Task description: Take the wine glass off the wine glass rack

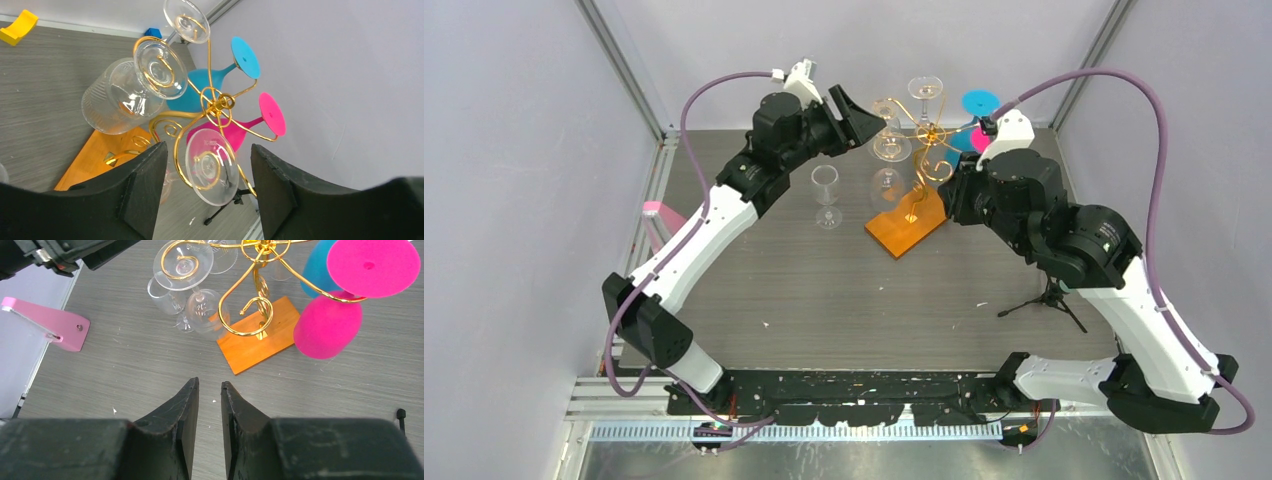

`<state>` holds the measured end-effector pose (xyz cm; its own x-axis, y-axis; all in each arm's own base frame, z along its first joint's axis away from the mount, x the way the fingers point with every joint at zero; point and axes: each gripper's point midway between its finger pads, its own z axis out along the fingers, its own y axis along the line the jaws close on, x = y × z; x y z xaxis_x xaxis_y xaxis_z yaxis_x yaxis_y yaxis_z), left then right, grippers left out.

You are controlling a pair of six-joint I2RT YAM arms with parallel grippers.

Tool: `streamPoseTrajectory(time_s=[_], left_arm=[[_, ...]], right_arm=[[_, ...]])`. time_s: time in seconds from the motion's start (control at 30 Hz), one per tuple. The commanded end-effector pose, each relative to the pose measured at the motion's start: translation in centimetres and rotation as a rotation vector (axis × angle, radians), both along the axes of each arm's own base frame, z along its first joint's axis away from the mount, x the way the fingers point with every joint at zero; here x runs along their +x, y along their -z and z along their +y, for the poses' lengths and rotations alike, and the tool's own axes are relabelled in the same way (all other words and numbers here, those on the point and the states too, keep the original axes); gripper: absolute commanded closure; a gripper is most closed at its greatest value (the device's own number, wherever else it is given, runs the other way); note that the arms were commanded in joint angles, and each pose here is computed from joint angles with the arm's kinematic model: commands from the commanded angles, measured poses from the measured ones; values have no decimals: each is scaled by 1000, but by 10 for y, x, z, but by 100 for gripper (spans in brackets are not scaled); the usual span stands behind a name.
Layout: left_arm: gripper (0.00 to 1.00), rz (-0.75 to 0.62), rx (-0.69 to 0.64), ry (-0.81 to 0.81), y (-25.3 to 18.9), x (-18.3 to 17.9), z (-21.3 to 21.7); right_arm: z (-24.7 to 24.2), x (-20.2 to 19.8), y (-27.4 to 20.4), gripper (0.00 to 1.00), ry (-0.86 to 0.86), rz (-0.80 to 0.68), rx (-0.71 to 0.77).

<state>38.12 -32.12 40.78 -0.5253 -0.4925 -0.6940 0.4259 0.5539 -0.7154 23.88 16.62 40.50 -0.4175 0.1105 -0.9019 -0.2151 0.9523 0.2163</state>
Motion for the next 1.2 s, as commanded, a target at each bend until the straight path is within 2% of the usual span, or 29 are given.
streamPoseTrajectory(time_s=[0.0, 0.13, 0.4, 0.8, 0.93, 1.17], left_arm=[[40, -55, -58, 14, -24, 5, -7], [51, -11, -59, 44, -19, 1, -11], [61, 38, -119, 63, -18, -13, -9], [59, 110, -161, 104, -16, -28, -10], [55, 153, -201, 100, -11, -29, -11], [60, 205, -243, 119, -5, -29, -17]], right_arm=[[-3, 0, -16, 72, 18, -50, 66], [-4, -1, -16, 73, 22, -54, 72], [-3, -4, -13, 74, 15, -54, 98], [-4, -8, -9, 74, 16, -51, 136], [-5, -8, -10, 74, 20, -56, 144], [-7, -8, -8, 74, 28, -57, 148]])
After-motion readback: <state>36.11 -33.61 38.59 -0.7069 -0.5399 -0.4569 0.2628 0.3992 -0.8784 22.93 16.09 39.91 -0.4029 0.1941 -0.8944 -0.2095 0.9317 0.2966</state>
